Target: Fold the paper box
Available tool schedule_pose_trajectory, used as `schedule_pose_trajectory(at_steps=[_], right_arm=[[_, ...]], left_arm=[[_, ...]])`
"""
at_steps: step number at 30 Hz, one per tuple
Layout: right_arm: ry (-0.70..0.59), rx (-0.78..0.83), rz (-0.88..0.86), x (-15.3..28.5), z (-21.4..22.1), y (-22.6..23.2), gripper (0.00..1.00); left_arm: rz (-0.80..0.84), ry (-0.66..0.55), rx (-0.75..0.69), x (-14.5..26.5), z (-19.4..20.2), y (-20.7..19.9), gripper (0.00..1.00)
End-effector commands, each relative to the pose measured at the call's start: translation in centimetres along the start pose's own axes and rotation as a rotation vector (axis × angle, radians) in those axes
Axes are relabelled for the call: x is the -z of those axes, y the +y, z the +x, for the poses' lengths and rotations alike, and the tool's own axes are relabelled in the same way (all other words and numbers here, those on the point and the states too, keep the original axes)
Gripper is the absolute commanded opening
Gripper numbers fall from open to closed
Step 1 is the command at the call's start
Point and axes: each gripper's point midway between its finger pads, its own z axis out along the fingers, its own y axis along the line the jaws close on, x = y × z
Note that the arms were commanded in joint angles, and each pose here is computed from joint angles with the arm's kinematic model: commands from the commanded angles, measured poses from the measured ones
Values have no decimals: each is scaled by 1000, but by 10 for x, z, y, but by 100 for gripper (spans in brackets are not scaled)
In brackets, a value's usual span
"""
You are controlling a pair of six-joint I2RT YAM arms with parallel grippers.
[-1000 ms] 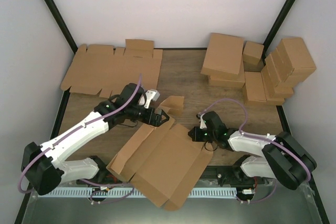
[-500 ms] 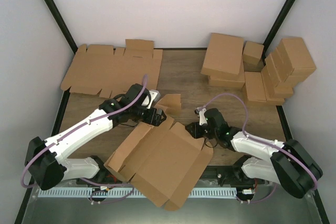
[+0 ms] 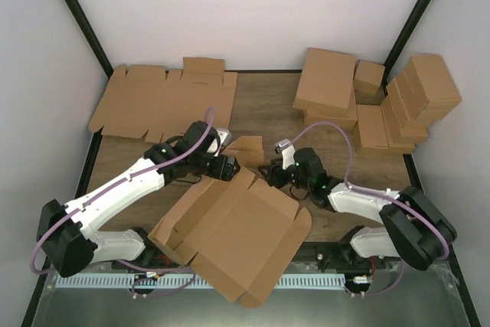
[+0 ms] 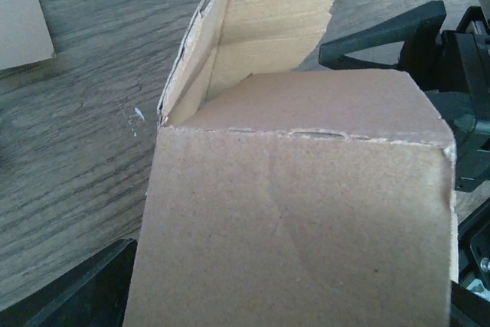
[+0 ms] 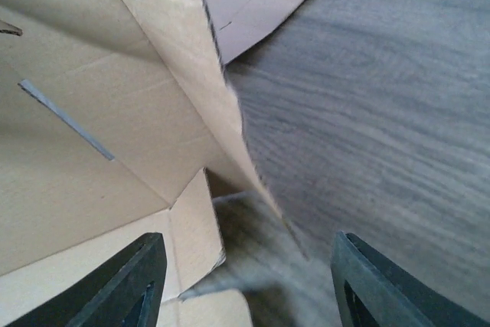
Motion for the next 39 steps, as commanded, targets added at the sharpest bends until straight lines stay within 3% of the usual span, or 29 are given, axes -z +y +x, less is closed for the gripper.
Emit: schedule_pose_trajectory(at_steps=[1, 5, 8, 12, 20, 26, 32, 39], right_arm=[[-132, 210, 17, -15, -46, 2, 59], [-112, 262, -44, -31, -53, 13, 43], [-115, 281, -87, -31, -58, 22, 20], [-118, 276, -92, -17, -64, 33, 1], [-28, 179, -34, 7, -66, 58, 1], [25, -3, 30, 8, -53, 72, 1], [18, -110, 105, 4, -27, 75, 1], [-23, -113, 204, 2, 11, 72, 1]], left_arm=[[-28, -11, -1, -1, -6, 3, 80], [-31, -16, 2, 0, -9, 5, 79], [-46, -11, 1, 1, -9, 10, 80], [-60, -18, 2, 5, -11, 16, 79], [-42, 7, 0, 2, -4, 15, 79], [-56, 12, 17, -1, 4, 20, 80], [-23, 8, 45, -4, 10, 16, 80], [49, 21, 31, -6, 18, -9, 80]])
